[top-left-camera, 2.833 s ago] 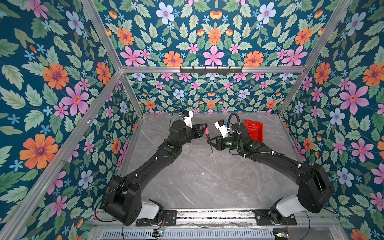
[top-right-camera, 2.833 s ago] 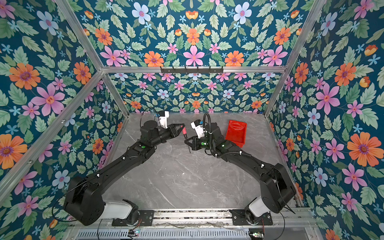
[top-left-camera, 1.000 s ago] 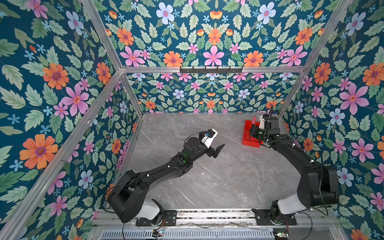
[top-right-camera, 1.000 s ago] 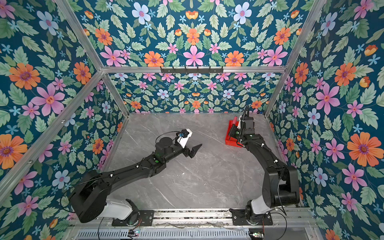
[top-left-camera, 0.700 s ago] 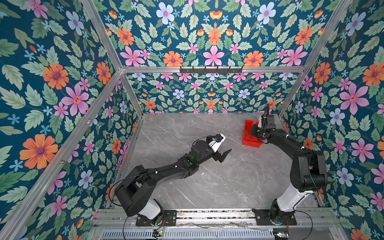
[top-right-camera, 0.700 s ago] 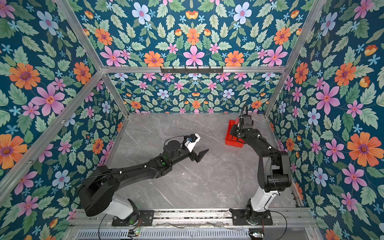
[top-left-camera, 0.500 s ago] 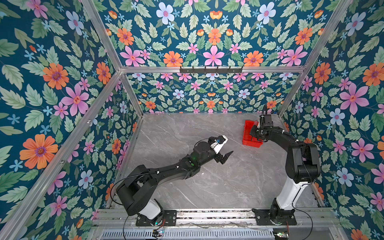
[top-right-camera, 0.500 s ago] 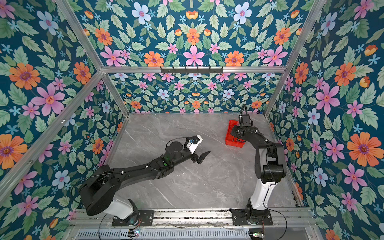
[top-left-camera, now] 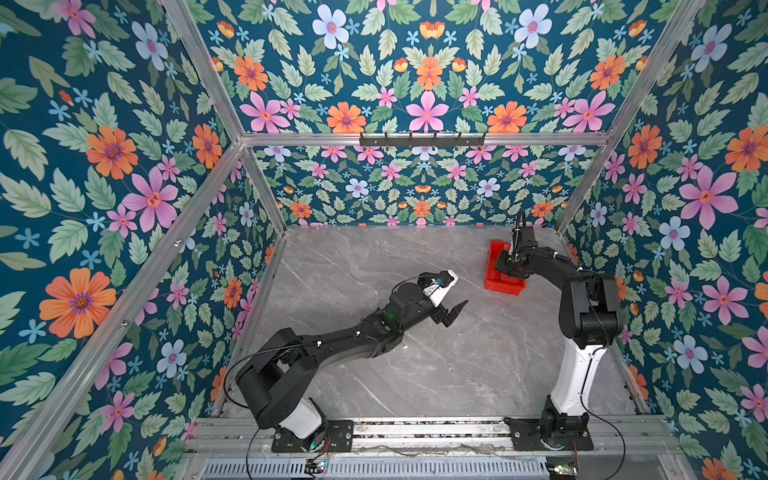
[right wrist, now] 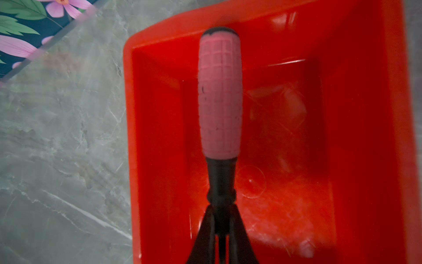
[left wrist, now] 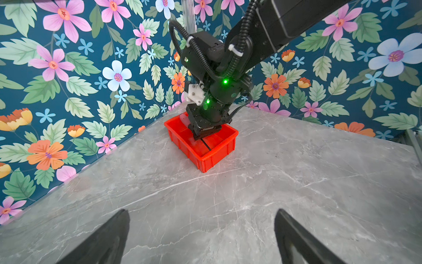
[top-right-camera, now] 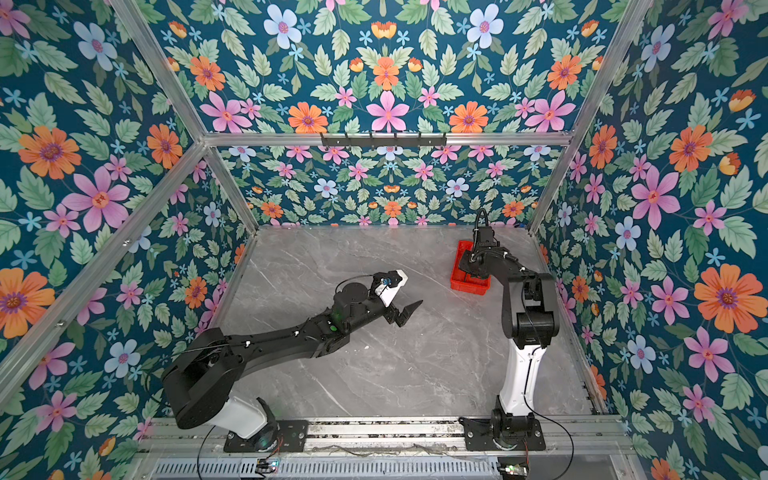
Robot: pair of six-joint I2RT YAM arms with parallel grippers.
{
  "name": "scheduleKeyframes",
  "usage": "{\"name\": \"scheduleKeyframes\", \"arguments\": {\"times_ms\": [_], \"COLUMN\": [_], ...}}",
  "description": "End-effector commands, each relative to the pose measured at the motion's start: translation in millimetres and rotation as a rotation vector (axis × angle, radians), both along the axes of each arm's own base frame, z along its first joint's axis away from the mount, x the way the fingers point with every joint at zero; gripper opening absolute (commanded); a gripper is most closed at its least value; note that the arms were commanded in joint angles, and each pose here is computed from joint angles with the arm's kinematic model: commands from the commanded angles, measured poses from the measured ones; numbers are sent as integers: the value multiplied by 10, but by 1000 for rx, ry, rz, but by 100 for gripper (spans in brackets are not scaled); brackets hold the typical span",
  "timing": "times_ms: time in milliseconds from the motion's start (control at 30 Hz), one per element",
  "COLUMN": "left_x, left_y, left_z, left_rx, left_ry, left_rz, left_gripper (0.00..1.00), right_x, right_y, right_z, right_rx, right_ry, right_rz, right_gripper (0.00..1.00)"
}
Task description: Put the screwdriver in the bin
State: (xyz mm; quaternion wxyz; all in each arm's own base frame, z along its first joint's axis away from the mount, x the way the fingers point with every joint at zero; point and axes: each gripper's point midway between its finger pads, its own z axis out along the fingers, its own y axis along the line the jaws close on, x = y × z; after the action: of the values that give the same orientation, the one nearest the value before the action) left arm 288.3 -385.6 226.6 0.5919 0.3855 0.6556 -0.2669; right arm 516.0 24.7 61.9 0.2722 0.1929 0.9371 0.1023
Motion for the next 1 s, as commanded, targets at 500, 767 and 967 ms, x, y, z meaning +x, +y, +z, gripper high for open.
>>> {"name": "scheduleKeyframes", "arguments": {"times_ms": [500,767,967], "left_x": [2,84,299], "left_y": [130,401,757], "left_z": [190,165,127], "left_rx": [-80,-103,-104], "left_ry": [-11,9,31], "left_rz": [60,170,280], "left_gripper": [100,100,100], "right_x": [67,-91,-390], "right_y": [16,-4,7], "right_z": [307,781,1212], "right_rx": [29,-1,-60], "right_ry": [-72,-220,-388], "right_rz": [-29,0,84], "right_gripper": [36,68,94]}}
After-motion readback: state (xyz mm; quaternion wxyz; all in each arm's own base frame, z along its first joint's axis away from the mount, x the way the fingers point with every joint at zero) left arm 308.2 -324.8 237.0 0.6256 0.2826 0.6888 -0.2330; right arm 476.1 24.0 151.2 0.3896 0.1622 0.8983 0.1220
